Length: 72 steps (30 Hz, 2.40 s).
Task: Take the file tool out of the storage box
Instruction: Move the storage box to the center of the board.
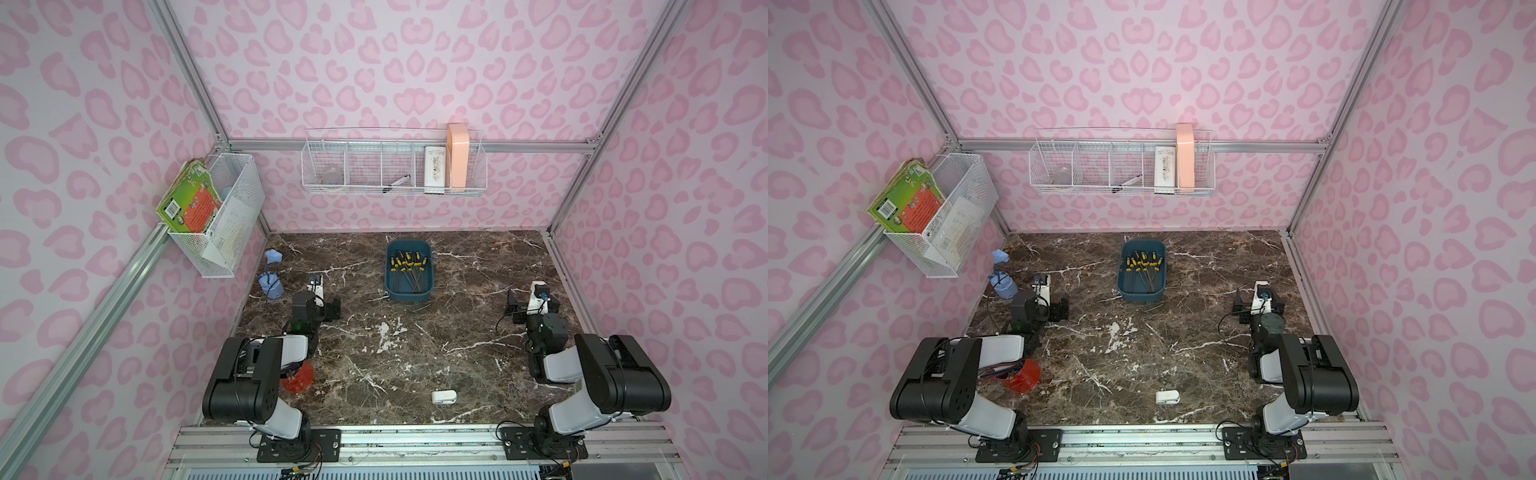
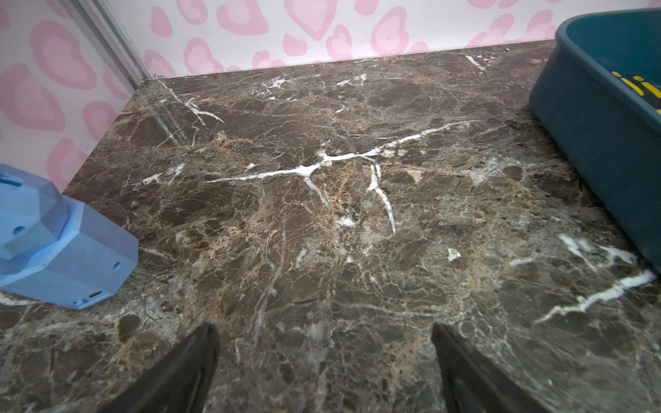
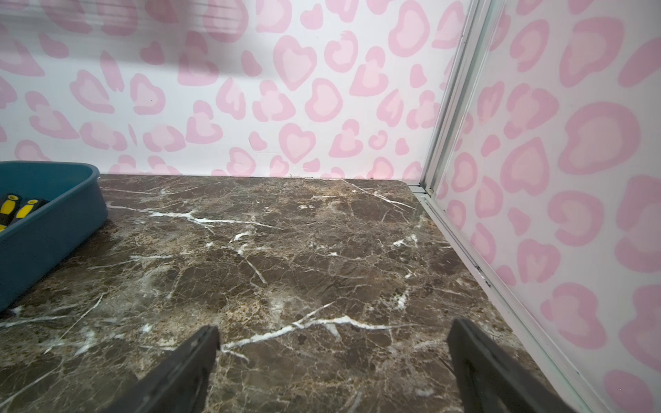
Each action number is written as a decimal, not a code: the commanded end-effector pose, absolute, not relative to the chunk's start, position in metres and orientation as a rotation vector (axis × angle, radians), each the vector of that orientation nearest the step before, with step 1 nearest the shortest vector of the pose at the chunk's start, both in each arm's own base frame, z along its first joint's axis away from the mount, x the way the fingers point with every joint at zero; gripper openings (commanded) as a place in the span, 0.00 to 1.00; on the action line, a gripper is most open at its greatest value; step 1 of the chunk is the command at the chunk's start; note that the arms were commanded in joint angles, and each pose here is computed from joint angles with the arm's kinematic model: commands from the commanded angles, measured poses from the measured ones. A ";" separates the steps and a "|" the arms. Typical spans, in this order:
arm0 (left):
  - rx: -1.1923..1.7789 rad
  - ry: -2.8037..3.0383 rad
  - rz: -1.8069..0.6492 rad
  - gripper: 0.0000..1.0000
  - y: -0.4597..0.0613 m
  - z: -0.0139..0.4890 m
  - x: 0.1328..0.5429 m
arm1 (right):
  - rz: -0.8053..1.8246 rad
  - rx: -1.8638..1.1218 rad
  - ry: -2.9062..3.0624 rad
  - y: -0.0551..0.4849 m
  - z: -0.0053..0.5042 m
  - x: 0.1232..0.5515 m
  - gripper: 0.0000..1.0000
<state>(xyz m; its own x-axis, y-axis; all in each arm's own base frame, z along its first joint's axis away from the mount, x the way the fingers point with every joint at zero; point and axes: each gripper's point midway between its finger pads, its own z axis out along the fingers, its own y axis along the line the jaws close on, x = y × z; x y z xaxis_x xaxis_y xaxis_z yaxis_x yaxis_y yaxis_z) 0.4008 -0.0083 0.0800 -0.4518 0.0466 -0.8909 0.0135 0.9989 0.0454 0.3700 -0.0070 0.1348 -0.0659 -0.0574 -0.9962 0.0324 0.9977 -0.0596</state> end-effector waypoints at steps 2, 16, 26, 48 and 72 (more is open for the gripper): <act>0.066 1.965 0.063 0.98 -0.007 0.104 0.402 | -0.069 0.006 1.599 -0.010 0.150 0.364 1.00; -0.008 2.133 -0.478 0.98 -0.102 0.193 0.413 | 0.547 -0.034 1.653 0.073 0.230 0.391 1.00; 0.023 2.374 -0.688 0.81 -0.183 0.134 0.443 | 0.547 -0.199 1.922 0.173 0.173 0.440 0.98; 0.067 2.451 -0.694 0.50 -0.207 0.079 0.473 | 0.619 -0.378 2.341 0.271 0.070 0.492 0.60; 0.083 2.586 -0.714 0.11 -0.208 0.071 0.390 | 0.648 -0.464 2.476 0.287 0.048 0.394 0.22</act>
